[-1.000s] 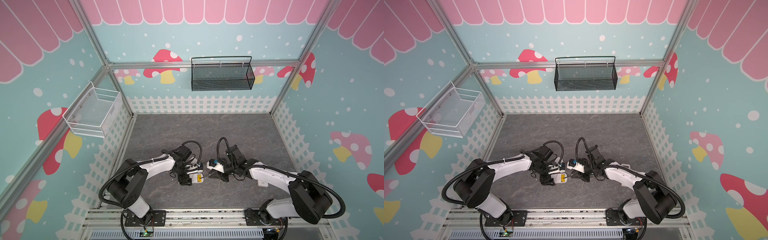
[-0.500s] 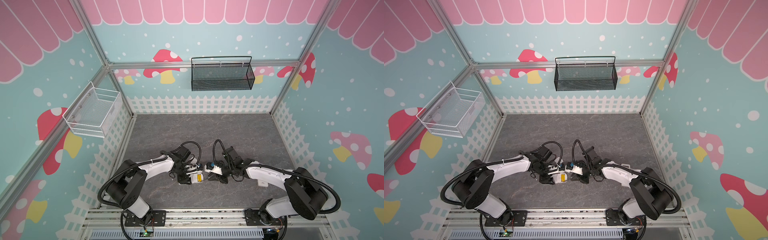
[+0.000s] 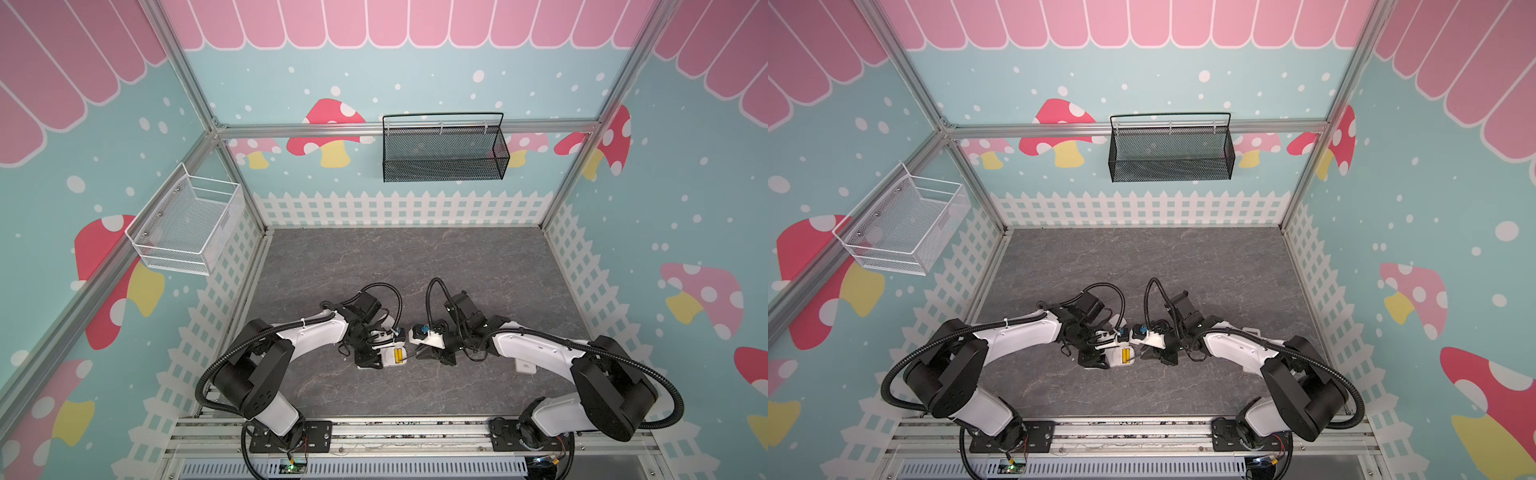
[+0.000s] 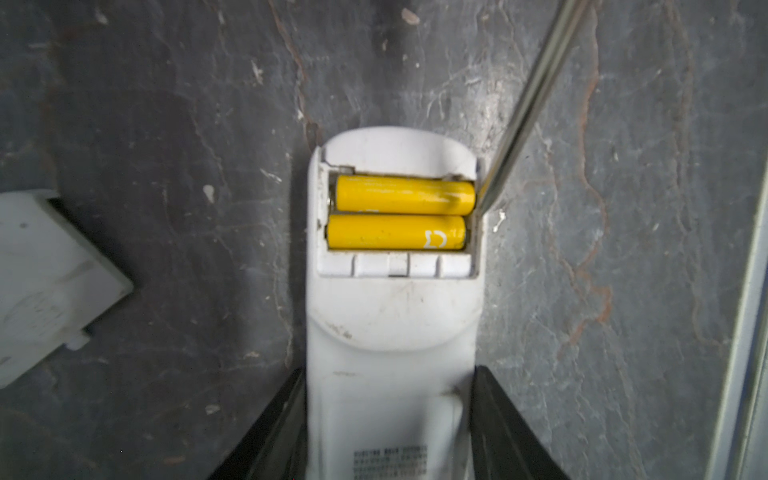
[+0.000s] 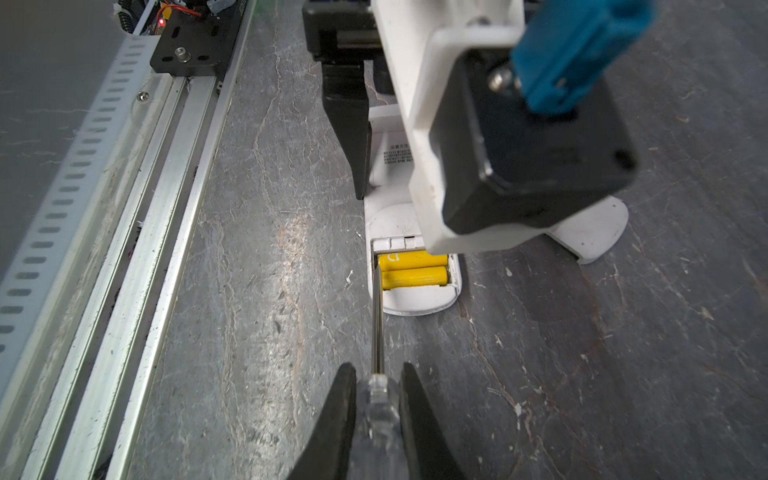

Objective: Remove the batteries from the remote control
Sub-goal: 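Insert the screwdriver tip beside the batteries with the right gripper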

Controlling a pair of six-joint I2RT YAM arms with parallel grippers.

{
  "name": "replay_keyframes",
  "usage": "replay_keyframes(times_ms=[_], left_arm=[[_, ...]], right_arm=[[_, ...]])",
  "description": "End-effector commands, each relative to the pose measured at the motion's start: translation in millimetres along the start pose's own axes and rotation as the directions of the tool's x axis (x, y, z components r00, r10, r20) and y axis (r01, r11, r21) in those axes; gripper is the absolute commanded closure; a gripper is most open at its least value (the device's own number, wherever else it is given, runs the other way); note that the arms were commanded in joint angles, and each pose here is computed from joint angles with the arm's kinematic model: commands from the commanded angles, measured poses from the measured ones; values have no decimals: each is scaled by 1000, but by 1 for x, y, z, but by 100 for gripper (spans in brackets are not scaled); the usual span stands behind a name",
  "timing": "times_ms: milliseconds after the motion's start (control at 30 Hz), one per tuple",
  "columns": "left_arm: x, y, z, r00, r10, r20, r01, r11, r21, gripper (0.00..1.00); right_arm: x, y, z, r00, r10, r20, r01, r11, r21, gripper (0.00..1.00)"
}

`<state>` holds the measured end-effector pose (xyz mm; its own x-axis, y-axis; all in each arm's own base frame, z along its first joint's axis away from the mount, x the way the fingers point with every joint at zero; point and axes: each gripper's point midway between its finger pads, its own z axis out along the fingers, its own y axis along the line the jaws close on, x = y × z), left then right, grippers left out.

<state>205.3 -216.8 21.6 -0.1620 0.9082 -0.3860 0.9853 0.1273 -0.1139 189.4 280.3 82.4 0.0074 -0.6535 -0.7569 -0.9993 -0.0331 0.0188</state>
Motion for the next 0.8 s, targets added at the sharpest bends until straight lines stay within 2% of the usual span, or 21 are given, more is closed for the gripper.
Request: replay_keyframes(times_ms=[0,500,767], left_arm=[[13,-14,8,999,7,-47,-4,997,73,54],[14,-15,11,998,21,-65,-17,997,75,54],[14,-17,12,997,34,-70,-29,997,74,55]], right_arm=[[-4,0,3,999,-39,9,39,999,-27,100],[8,10,3,999,-34,-32,32,997,-64,100],[14,10,2,995,-79,-64,76,996,-55,100]])
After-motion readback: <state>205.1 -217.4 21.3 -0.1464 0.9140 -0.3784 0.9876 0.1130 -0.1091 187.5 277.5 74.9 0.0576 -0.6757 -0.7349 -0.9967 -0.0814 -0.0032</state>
